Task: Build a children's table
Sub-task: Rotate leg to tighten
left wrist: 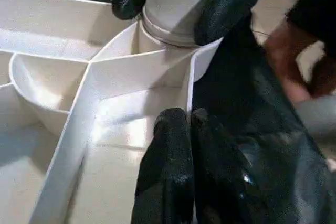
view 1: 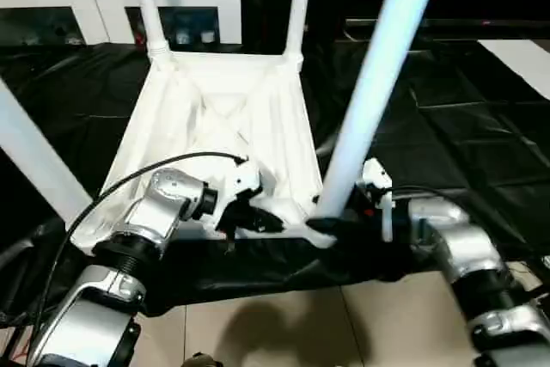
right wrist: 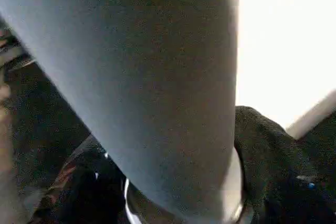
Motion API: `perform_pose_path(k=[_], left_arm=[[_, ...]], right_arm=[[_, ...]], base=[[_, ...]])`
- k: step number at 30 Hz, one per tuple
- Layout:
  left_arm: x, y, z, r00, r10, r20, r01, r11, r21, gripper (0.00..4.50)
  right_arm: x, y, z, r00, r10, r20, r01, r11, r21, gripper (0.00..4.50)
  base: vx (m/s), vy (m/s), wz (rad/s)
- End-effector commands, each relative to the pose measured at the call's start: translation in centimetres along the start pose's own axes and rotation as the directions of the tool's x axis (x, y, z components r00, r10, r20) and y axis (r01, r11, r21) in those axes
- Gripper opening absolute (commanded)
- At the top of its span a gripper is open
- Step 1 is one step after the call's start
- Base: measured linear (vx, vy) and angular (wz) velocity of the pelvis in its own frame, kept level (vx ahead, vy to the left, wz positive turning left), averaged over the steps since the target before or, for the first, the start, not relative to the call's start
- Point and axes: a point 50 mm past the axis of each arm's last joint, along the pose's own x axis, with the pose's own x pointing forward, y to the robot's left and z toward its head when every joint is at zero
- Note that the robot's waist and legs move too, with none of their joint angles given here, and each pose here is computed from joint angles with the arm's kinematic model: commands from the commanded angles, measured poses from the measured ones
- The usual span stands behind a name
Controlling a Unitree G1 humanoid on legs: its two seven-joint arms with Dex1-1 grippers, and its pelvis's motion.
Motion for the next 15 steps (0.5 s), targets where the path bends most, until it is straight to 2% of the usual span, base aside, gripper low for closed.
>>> perform_pose_path(k=[1,2,4,6,9,10,12,15], left_arm=[[1.5,0.2,3.1,0.99,0.071,0.118,-0.075,0.997,0.028,0.0],[1.5,0.2,3.1,0.99,0.071,0.118,-0.075,0.997,0.028,0.0],[2.2,-0.2,3.4,0.983,0.123,0.137,-0.123,0.992,-0.003,0.0],[2.9,-0.7,3.7,0.979,0.138,0.151,-0.137,0.99,-0.021,0.0],[3.4,-1.2,4.0,0.976,0.142,0.165,-0.139,0.99,-0.029,0.0],[3.7,-1.5,4.0,0.976,0.141,0.168,-0.138,0.99,-0.029,0.0],[3.9,-1.7,4.0,0.976,0.136,0.17,-0.133,0.991,-0.026,0.0],[3.9,-2.0,4.0,0.976,0.133,0.17,-0.131,0.991,-0.021,0.0]], right_arm=[[2.5,0.7,-0.4,0.997,-0.076,0.031,0.074,0.994,0.077,2.58],[2.5,0.7,-0.4,0.997,-0.076,0.031,0.074,0.994,0.077,2.58],[3.7,0.3,-0.6,0.972,-0.235,0.026,0.229,0.962,0.147,2.56],[4.8,0.6,-0.6,0.958,-0.286,0.033,0.276,0.944,0.182,2.55],[5.6,1.0,-0.4,0.956,-0.292,0.045,0.278,0.941,0.192,2.55],[6.1,1.4,-0.3,0.957,-0.286,0.051,0.273,0.945,0.179,2.89],[6.3,1.6,-0.3,0.962,-0.267,0.06,0.253,0.951,0.177,3.24],[6.3,1.6,-0.1,0.969,-0.236,0.072,0.22,0.959,0.178,3.36]], base=[[0.0,0.0,0.0],[0.0,0.0,0.0],[0.0,0.0,0.0],[0.0,0.0,0.0],[0.0,0.0,0.0],[0.0,0.0,0.0],[0.0,0.0,0.0],[0.0,0.0,0.0]])
